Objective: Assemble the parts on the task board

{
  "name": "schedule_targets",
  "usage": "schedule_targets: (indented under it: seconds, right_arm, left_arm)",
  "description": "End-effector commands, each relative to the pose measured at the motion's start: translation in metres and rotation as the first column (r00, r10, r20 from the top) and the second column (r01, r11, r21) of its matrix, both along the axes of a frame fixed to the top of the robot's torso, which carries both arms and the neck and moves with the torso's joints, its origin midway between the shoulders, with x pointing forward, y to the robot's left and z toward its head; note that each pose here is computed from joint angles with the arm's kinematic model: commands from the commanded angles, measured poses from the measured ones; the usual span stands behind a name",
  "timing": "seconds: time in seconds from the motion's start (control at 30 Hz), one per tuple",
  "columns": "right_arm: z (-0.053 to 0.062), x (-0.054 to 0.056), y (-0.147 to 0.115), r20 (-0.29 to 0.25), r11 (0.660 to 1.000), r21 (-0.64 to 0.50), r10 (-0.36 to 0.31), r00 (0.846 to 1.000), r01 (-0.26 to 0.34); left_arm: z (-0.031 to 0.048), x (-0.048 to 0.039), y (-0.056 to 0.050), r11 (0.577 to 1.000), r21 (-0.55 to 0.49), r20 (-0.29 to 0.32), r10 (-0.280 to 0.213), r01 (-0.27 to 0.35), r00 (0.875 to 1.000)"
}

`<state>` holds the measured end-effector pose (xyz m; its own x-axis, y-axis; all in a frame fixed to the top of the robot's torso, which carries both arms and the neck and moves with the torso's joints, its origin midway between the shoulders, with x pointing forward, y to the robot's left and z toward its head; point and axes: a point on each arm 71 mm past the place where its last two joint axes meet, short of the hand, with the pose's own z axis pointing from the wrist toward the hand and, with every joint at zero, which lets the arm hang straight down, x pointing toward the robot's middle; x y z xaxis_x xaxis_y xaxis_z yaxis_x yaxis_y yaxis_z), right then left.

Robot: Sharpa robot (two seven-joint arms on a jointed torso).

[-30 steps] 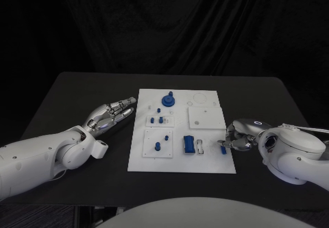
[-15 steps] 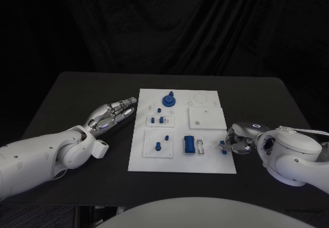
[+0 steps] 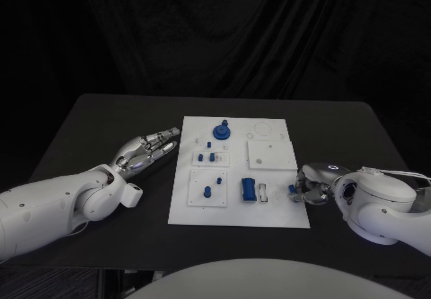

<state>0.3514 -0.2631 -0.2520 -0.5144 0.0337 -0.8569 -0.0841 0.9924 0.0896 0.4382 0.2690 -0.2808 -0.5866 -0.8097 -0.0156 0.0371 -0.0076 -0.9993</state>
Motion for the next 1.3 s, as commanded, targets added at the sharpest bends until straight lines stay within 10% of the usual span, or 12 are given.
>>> schedule_targets:
  seconds: [0.03, 0.53, 0.93, 1.3]
  right_arm:
    - [-0.003, 0.000, 0.001, -0.015, 1.000, 0.028, -0.001, 1.000, 0.001]
    - [-0.008, 0.003, -0.003, -0.102, 0.959, 0.238, -0.133, 0.986, 0.154]
    - [-0.009, -0.004, -0.002, -0.333, 0.769, 0.482, -0.283, 0.900, 0.420]
    - [-0.006, -0.002, 0.008, -0.443, 0.672, 0.536, -0.293, 0.847, 0.512]
  left_arm:
    - [0.0000, -0.0009, -0.002, 1.000, -0.019, 0.000, -0.011, 0.011, 1.000]
    - [-0.0011, -0.0012, -0.002, 1.000, -0.018, -0.003, -0.011, 0.011, 1.000]
    - [-0.0018, -0.0016, -0.002, 1.000, -0.017, -0.006, -0.012, 0.011, 1.000]
    - [-0.0022, -0.0015, -0.005, 1.000, -0.018, -0.008, -0.016, 0.016, 1.000]
